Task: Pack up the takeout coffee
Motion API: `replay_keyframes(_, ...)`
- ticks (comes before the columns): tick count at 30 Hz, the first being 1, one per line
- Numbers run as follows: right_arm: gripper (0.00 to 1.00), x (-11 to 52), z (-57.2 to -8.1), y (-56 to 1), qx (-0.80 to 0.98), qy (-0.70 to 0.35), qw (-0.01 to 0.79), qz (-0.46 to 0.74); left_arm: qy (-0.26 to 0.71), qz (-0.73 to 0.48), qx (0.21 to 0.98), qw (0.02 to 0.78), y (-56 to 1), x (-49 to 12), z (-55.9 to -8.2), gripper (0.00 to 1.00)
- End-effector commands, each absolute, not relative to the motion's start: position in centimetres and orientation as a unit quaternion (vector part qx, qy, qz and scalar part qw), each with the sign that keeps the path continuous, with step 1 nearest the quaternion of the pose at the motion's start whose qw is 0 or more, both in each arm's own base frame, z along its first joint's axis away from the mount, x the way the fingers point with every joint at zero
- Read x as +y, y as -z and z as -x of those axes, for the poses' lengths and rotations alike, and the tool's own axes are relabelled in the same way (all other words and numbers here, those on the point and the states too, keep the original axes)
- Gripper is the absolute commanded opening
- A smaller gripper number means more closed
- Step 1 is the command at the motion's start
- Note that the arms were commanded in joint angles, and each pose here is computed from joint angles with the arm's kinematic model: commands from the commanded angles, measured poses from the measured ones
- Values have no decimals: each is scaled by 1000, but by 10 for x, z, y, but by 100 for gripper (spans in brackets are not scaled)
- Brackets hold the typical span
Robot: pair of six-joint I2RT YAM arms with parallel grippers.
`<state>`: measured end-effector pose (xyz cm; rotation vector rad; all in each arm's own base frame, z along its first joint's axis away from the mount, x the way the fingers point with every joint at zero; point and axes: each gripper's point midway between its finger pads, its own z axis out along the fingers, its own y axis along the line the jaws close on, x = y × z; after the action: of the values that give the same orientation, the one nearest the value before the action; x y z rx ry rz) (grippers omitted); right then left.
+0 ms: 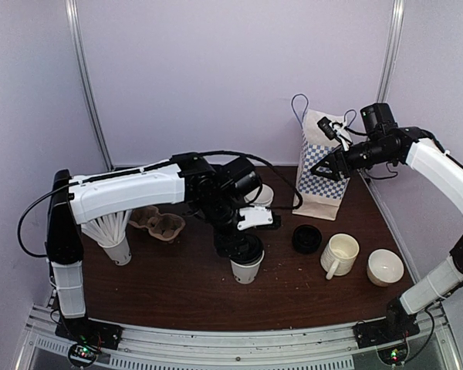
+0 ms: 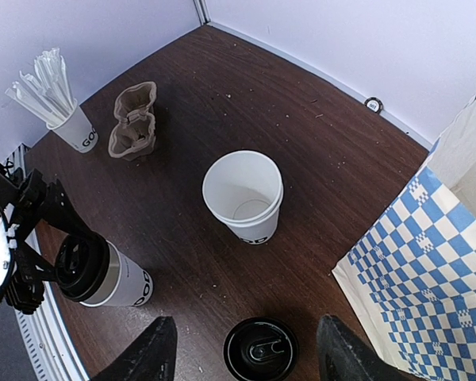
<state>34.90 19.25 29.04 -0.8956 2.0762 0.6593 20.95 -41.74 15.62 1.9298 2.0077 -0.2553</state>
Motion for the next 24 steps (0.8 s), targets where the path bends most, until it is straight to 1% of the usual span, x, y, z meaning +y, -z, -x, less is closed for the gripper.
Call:
replay_keyframes(1,64,197,-344,-291,808,-265,383,361,89,-687,699,173,-157,-424,-210,71)
replay_keyframes(17,64,203,-341,-282,809,-275,365,369,91,-694,696,161,-145,-429,-207,74)
replay_keyframes(24,64,205,-339,-282,807,-275,364,375,97,-695,694,160,-146,-431,-205,80)
